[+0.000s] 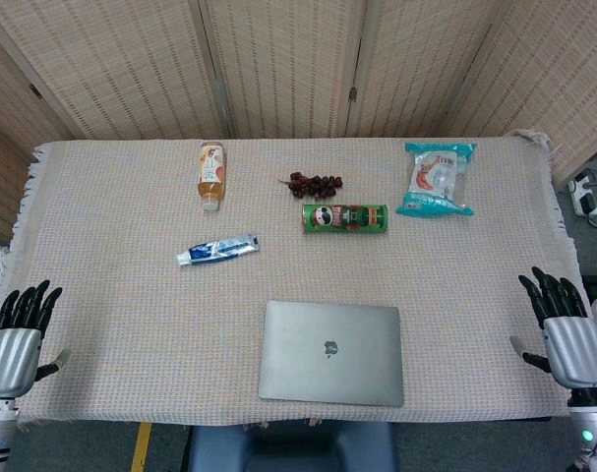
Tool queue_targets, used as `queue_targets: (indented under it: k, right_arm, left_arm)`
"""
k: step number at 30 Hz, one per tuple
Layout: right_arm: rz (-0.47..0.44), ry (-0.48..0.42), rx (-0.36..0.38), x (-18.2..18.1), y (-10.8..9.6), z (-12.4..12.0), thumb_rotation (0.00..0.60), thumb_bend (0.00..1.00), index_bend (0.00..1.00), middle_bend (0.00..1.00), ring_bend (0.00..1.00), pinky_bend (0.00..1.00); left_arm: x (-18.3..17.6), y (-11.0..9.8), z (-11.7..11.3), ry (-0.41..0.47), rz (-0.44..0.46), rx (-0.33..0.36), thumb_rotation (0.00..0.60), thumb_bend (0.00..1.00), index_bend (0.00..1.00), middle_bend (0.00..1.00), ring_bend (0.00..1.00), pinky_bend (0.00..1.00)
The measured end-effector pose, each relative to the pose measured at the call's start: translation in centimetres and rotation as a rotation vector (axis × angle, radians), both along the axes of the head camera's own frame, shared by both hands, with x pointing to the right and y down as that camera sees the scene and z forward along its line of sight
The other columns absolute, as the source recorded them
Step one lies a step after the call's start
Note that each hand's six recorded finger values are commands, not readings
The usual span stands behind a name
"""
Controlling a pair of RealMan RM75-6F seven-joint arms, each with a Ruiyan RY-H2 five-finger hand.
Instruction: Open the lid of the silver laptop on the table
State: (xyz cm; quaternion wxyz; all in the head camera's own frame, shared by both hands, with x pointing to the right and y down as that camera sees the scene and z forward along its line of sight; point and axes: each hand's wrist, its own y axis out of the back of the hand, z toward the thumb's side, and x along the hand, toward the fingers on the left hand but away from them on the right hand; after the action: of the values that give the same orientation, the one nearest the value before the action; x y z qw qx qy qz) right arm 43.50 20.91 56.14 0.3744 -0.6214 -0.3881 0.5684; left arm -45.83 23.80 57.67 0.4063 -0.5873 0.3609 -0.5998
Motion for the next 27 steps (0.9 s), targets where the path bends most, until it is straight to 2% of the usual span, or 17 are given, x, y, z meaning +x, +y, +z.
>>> queue_targets:
  k: [7, 16, 22, 27]
  right_arm:
    - [-0.012, -0.022, 0.0, -0.4, -0.1, 0.1, 0.6, 0.29, 0.0, 0.0, 0.02, 0.0]
    - [-0.069, -0.071, 0.008, -1.5, 0.3, -0.1, 0.6, 0.29, 0.0, 0.0, 0.02, 0.0]
    - [-0.174, -0.103, -0.017, -3.6, 0.6, 0.4, 0.6, 0.29, 0.0, 0.0, 0.02, 0.0]
    - [-0.302, -0.156, -0.064, -6.9, 0.8, 1.7, 0.6, 0.29, 0.0, 0.0, 0.02, 0.0]
  left_arm:
    - [0.4, -0.3, -0.2, 0.023, 0.02, 0.03, 0.6, 0.25, 0.0, 0.01, 0.0, 0.0]
    - [0.4, -0.2, -0.5, 0.047, 0.016, 0.037, 0.6, 0.25, 0.0, 0.01, 0.0, 0.0]
    - [0.8, -0.2, -0.8, 0.058, 0.036, 0.037, 0.6, 0.25, 0.0, 0.01, 0.0, 0.0]
    - [1.1, 0.0, -0.9, 0.085, 0.042, 0.028, 0.6, 0.25, 0.01, 0.01, 0.0, 0.0]
